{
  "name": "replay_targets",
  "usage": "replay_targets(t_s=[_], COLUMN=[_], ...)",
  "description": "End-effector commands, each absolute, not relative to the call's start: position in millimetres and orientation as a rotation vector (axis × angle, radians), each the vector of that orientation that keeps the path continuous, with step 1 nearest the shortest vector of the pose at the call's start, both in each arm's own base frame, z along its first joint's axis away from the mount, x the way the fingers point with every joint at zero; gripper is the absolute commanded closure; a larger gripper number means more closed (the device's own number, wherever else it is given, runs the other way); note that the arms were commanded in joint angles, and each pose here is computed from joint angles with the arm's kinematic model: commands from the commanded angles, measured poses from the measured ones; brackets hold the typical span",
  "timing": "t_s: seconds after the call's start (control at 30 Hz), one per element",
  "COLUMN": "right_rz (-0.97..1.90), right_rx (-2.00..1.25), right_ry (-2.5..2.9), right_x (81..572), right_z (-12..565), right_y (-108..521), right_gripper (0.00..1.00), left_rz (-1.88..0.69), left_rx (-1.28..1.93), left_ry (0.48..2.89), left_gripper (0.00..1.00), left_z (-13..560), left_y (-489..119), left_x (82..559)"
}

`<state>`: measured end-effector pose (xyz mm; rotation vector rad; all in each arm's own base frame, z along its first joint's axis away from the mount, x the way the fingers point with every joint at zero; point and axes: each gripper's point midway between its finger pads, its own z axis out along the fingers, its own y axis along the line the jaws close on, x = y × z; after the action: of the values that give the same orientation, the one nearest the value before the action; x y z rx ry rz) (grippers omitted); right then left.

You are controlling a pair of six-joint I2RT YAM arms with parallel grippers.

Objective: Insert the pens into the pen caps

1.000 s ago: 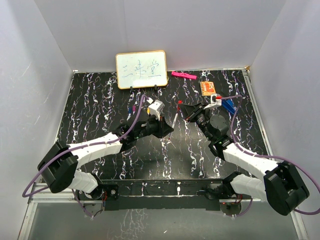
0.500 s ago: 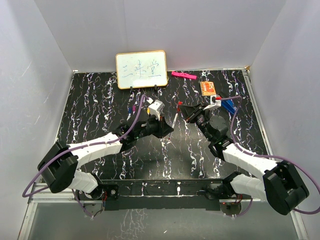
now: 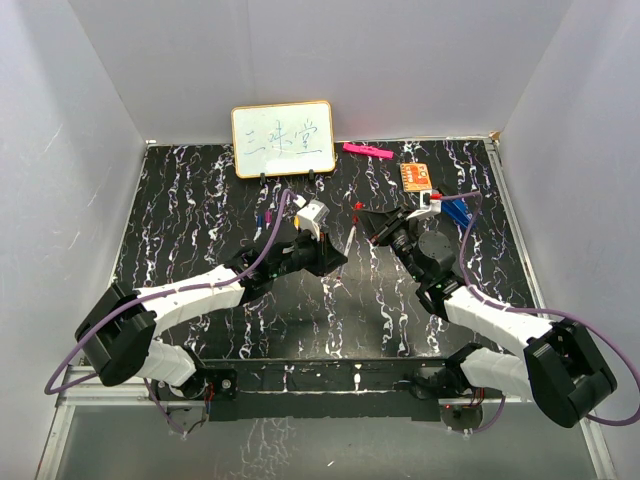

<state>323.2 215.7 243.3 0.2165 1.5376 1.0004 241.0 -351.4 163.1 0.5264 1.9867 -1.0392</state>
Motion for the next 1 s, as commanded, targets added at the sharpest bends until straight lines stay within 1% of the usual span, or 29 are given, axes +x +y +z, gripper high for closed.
replay_targets(t_s=[0.0,0.63,0.97], right_rz=[1.037,1.013,0.990], right_rx=[0.202,0.185,0.164], right_ry=[1.473,1.471,1.450], right_x=[320.4,320.3,325.1], right_z=[257.7,254.5,263.7], right_y=[219.3,219.8,220.8], right_gripper=[1.00,1.00,1.00], left_rz=[-1.063,-1.055,-1.042], left_rx=[0.521,0.520,0.526], left_ry=[1.923,1.930,1.996], left_gripper=[1.00,1.00,1.00], left_z=[184.0,183.0,162.9], left_y=[-354.7,-351.1,-343.5], left_x=[242.1,240.0,231.5])
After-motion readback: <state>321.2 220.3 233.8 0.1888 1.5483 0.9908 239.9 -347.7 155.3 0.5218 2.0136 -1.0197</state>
